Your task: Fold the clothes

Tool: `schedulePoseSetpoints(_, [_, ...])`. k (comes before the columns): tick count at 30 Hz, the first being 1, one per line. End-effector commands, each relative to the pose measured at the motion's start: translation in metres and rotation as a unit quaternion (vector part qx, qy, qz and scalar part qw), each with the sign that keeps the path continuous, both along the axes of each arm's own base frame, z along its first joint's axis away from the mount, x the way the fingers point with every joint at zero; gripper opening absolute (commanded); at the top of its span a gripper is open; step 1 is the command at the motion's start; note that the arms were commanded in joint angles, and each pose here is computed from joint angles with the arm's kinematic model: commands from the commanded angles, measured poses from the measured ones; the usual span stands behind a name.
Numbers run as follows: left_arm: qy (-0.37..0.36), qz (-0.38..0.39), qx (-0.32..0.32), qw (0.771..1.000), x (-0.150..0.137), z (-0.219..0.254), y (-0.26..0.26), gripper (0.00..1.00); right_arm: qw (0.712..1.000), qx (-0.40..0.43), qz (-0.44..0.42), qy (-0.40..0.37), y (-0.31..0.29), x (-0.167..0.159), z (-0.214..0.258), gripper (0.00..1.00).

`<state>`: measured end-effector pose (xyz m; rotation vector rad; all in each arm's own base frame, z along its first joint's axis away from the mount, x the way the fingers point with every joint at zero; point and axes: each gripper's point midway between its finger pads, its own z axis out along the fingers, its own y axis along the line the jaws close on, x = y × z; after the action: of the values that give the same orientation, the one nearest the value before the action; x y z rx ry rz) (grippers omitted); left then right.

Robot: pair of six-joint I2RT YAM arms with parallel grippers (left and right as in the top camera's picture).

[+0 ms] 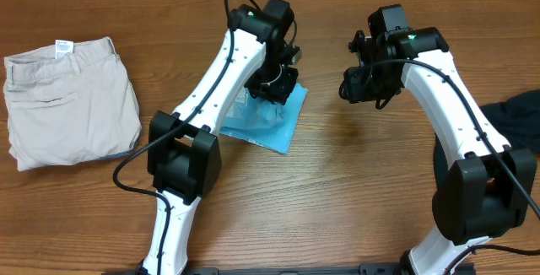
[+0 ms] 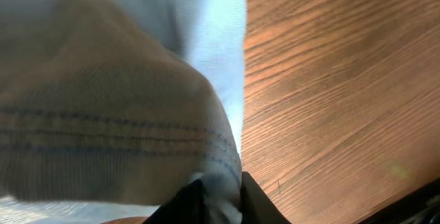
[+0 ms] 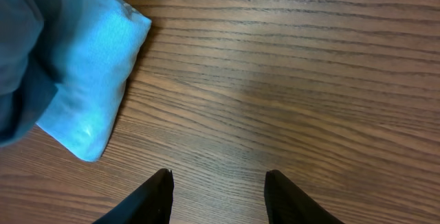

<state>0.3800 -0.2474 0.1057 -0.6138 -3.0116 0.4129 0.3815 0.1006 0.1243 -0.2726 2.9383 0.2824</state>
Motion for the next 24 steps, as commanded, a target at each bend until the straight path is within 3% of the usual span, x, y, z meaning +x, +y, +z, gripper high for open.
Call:
schedulePoseSetpoints(1, [0.011,-0.038,-0.029,0.999,-0.011,-0.002,-0.02,0.31,1.0,0.001,-0.005,-0.009,-0.002,0.004,0.005,0.47])
schedulePoseSetpoints(2, [0.012,-0.058,-0.042,0.997,-0.015,0.0,-0.026,0.4,1.0,0.001,-0.005,-0.009,-0.002,0.004,0.005,0.47])
schedulePoseSetpoints(4, [0.007,-0.079,-0.042,0.996,-0.017,0.0,-0.029,0.45,1.0,0.001,-0.005,-0.009,-0.002,0.004,0.005,0.47])
schedulePoseSetpoints(7, [-0.008,-0.064,0.002,0.998,-0.01,-0.003,-0.013,0.46,1.0,0.001,-0.005,-0.009,-0.002,0.004,0.005,0.47])
schedulePoseSetpoints(11, [-0.035,-0.044,0.013,0.998,0.004,0.01,0.006,0.45,1.0,0.002,-0.005,-0.016,-0.002,0.007,0.006,0.52])
schedulePoseSetpoints(16, [-0.093,0.05,0.062,0.992,0.04,0.031,0.057,0.46,0.997,0.058,0.053,-0.027,0.025,0.006,0.012,0.53])
schedulePoseSetpoints(24, [-0.083,0.178,0.056,0.979,0.079,0.014,0.118,0.49,0.982,0.077,0.159,-0.07,0.082,0.007,0.015,0.55])
